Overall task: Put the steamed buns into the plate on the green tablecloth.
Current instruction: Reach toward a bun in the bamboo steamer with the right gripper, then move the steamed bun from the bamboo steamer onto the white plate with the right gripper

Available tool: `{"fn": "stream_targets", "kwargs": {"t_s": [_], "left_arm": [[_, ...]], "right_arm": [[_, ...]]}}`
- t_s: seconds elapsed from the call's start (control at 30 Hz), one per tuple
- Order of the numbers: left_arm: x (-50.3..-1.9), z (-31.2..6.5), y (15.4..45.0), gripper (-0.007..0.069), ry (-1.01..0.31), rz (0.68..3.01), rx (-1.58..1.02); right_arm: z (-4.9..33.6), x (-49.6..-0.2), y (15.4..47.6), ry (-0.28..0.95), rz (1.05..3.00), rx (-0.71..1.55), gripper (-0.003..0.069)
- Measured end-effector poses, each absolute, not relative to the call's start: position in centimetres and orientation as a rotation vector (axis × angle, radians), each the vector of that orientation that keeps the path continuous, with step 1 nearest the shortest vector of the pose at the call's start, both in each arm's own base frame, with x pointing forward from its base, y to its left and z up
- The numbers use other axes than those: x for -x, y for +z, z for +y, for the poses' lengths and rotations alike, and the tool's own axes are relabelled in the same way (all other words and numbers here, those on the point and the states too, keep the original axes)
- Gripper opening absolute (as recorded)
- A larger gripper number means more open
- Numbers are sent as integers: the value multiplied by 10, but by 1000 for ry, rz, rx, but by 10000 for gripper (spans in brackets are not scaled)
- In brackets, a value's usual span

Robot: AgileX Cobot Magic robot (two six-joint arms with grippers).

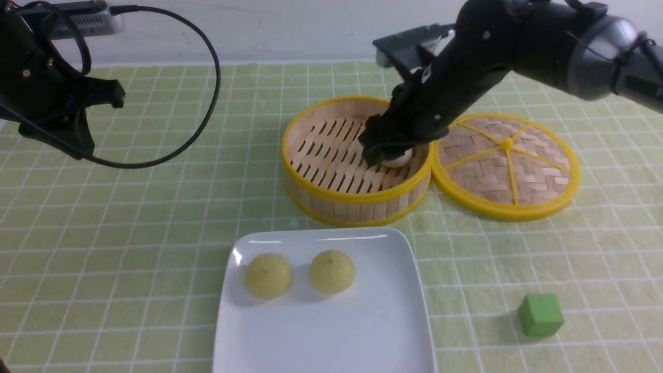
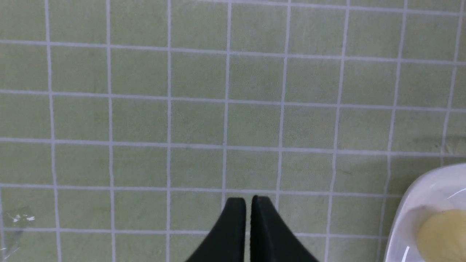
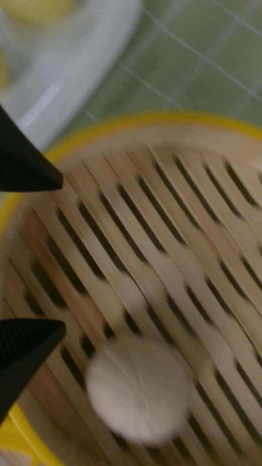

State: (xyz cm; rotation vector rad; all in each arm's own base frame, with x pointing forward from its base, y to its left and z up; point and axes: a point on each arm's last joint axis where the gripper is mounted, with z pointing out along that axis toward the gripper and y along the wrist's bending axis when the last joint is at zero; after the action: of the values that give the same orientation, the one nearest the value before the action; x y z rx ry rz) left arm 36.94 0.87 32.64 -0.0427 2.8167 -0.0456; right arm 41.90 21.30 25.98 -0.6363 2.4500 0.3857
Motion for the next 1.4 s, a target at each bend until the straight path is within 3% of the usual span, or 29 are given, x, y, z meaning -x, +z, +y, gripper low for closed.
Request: {"fn": "stream_targets", "kwargs": {"t_s": [0.4,0.5,0.57,0.63,0.7,0.73,0.77,0.83,0.93,0.97,1.03,1.1,1.27,1.4], "left_arm": [[-375,9,315,55,-47,2846,44],[-377,9,312,55,-42,2856,43],[-378,10,311,59,-37,2859,46],[-378,10,311,64,-34,2859,55],[-378,10,311,67,-36,2859,69],[-378,10,311,67,-36,2859,69],[-378,10,311,69,-39,2859,84],[-378,10,311,69,-40,2859,94],[-378,10,311,72,-49,2856,162],[-378,10,311,72,-50,2856,166],[-378,10,311,73,-52,2855,193],[-378,10,311,76,-52,2855,194],[-378,10,311,83,-52,2854,197],[-378,10,311,85,-53,2854,198]], "right_arm": [[202,-461,201,228,2353,599,412],[202,-461,198,218,2357,607,335],[201,-461,202,213,2350,611,199],[201,-460,216,210,2350,623,53],[199,-455,246,210,2348,642,23],[199,-455,250,210,2347,643,23],[195,-443,292,219,2334,657,24],[191,-432,325,226,2322,666,24],[170,-377,411,240,2325,702,24],[170,-377,412,242,2323,700,24],[156,-336,453,297,2294,665,24],[152,-318,461,365,2294,654,24],[167,-281,422,576,2445,739,24],[200,-258,342,670,2686,909,27]]}}
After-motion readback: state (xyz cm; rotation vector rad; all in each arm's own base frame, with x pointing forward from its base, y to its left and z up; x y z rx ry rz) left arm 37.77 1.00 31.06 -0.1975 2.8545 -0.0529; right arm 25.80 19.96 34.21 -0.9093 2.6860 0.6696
